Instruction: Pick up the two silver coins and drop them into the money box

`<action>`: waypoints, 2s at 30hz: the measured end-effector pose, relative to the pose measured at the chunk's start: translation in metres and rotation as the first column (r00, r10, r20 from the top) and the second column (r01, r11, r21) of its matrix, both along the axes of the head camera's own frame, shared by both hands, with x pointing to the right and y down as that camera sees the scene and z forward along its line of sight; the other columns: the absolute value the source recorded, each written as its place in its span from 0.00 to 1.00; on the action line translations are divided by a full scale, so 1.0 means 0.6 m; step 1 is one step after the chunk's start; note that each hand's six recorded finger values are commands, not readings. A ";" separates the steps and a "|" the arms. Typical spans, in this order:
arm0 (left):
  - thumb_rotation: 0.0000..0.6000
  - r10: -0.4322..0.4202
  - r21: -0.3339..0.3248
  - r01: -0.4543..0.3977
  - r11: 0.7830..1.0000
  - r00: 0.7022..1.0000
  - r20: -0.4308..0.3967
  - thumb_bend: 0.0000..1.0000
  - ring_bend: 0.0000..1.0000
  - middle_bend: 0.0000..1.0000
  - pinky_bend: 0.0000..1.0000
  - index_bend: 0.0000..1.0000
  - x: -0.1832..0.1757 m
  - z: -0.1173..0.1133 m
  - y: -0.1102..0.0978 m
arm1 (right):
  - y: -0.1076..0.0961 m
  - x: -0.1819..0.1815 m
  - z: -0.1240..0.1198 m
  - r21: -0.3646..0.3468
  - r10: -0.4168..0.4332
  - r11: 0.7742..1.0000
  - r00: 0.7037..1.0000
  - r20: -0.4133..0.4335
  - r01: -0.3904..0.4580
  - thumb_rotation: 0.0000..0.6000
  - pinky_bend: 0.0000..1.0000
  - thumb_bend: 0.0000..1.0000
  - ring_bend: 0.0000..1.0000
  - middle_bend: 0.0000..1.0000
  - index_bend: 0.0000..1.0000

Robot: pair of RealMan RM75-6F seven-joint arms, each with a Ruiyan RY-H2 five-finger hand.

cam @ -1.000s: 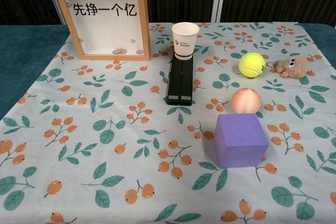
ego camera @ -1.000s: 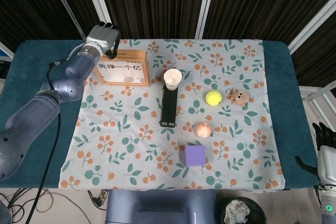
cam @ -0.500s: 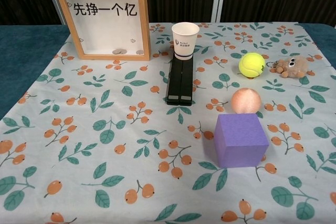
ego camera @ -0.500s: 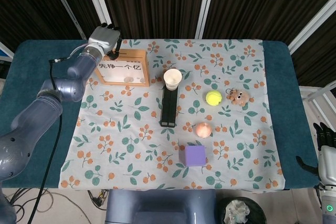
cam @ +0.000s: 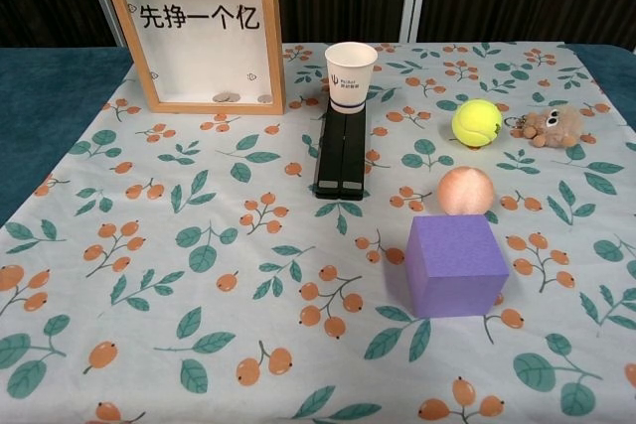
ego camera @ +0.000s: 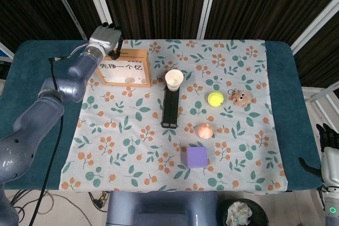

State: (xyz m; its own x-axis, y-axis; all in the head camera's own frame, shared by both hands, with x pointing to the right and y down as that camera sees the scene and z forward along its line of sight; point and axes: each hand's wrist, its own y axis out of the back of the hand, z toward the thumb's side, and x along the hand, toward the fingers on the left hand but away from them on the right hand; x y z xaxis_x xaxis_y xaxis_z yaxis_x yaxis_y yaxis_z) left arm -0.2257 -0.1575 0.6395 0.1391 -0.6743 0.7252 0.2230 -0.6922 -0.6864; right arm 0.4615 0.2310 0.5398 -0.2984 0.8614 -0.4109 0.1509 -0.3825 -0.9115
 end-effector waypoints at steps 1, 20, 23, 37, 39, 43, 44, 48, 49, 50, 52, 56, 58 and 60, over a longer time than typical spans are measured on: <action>1.00 0.002 0.001 -0.002 1.000 1.000 0.000 0.60 0.00 0.10 0.00 0.62 0.001 0.000 0.000 | 0.000 0.000 0.000 0.000 0.000 1.000 1.000 0.000 0.000 1.00 0.00 0.26 0.00 0.00 0.02; 1.00 0.006 -0.009 -0.006 1.000 1.000 0.001 0.60 0.00 0.10 0.00 0.61 -0.001 -0.005 0.000 | 0.000 -0.001 0.001 -0.004 0.002 1.000 1.000 -0.001 -0.002 1.00 0.00 0.26 0.00 0.00 0.02; 1.00 0.013 -0.010 -0.013 1.000 1.000 0.006 0.60 0.00 0.10 0.00 0.59 0.001 -0.003 0.001 | 0.001 0.000 0.000 -0.005 0.005 1.000 1.000 0.000 -0.005 1.00 0.00 0.26 0.00 0.00 0.02; 1.00 0.032 -0.014 -0.032 0.999 0.999 0.010 0.60 0.00 0.09 0.00 0.53 0.010 -0.004 0.003 | 0.000 -0.001 0.001 -0.009 0.004 1.000 1.000 0.002 -0.004 1.00 0.00 0.26 0.00 0.00 0.02; 1.00 0.034 -0.015 -0.034 0.999 0.999 0.010 0.60 0.00 0.09 0.00 0.52 0.011 -0.004 0.004 | 0.000 -0.001 0.001 -0.008 0.004 1.000 1.000 0.002 -0.004 1.00 0.00 0.26 0.00 0.00 0.02; 1.00 0.038 -0.016 -0.038 0.999 0.999 0.009 0.60 0.00 0.09 0.00 0.52 0.014 -0.002 0.005 | 0.000 -0.001 0.001 -0.008 0.004 1.000 1.000 0.000 -0.004 1.00 0.00 0.26 0.00 0.00 0.02; 1.00 0.039 -0.016 -0.039 0.999 0.999 0.009 0.60 0.00 0.09 0.00 0.52 0.015 -0.002 0.005 | -0.001 -0.001 0.001 -0.009 0.004 1.000 1.000 0.000 -0.004 1.00 0.00 0.26 0.00 0.00 0.02; 1.00 0.043 -0.014 -0.042 0.999 0.999 0.007 0.59 0.00 0.09 0.00 0.52 0.018 -0.003 0.005 | -0.001 -0.001 0.001 -0.010 0.005 1.000 1.000 0.000 -0.005 1.00 0.00 0.26 0.00 0.00 0.02; 1.00 0.044 -0.014 -0.044 0.999 0.999 0.008 0.59 0.00 0.09 0.00 0.52 0.019 -0.003 0.005 | -0.001 -0.001 0.002 -0.010 0.004 1.000 1.000 0.001 -0.004 1.00 0.00 0.26 0.00 0.00 0.02; 1.00 0.045 -0.015 -0.045 0.999 0.999 0.009 0.59 0.00 0.08 0.00 0.51 0.019 -0.003 0.005 | -0.001 -0.001 0.002 -0.010 0.004 1.000 1.000 0.001 -0.004 1.00 0.00 0.26 0.00 0.00 0.02; 1.00 0.046 -0.017 -0.045 0.999 0.999 0.009 0.58 0.00 0.08 0.00 0.51 0.019 -0.003 0.006 | -0.001 -0.002 0.002 -0.010 0.004 1.000 1.000 0.001 -0.004 1.00 0.00 0.26 0.00 0.00 0.02; 1.00 0.046 -0.018 -0.046 0.999 0.999 0.007 0.57 0.00 0.08 0.00 0.51 0.020 -0.004 0.006 | -0.002 -0.002 0.002 -0.010 0.004 1.000 1.000 0.002 -0.004 1.00 0.00 0.26 0.00 0.00 0.02; 1.00 0.048 -0.017 -0.047 0.999 0.999 0.007 0.55 0.00 0.08 0.00 0.51 0.022 -0.005 0.005 | -0.002 -0.002 0.002 -0.010 0.004 1.000 1.000 0.002 -0.004 1.00 0.00 0.26 0.00 0.00 0.02; 1.00 0.049 -0.016 -0.049 0.999 0.999 0.007 0.52 0.00 0.08 0.00 0.51 0.023 -0.005 0.005 | -0.001 -0.002 0.002 -0.011 0.005 1.000 1.000 0.002 -0.005 1.00 0.00 0.26 0.00 0.00 0.02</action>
State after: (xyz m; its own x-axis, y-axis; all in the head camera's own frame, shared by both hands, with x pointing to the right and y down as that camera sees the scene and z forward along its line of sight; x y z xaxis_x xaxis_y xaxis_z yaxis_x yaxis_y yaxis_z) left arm -0.2121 -0.1543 0.6363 0.1662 -0.6550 0.7371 0.2623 -0.6912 -0.6734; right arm 0.4603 0.2303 0.5412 -0.3021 0.8553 -0.4210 0.1546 -0.3918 -0.9070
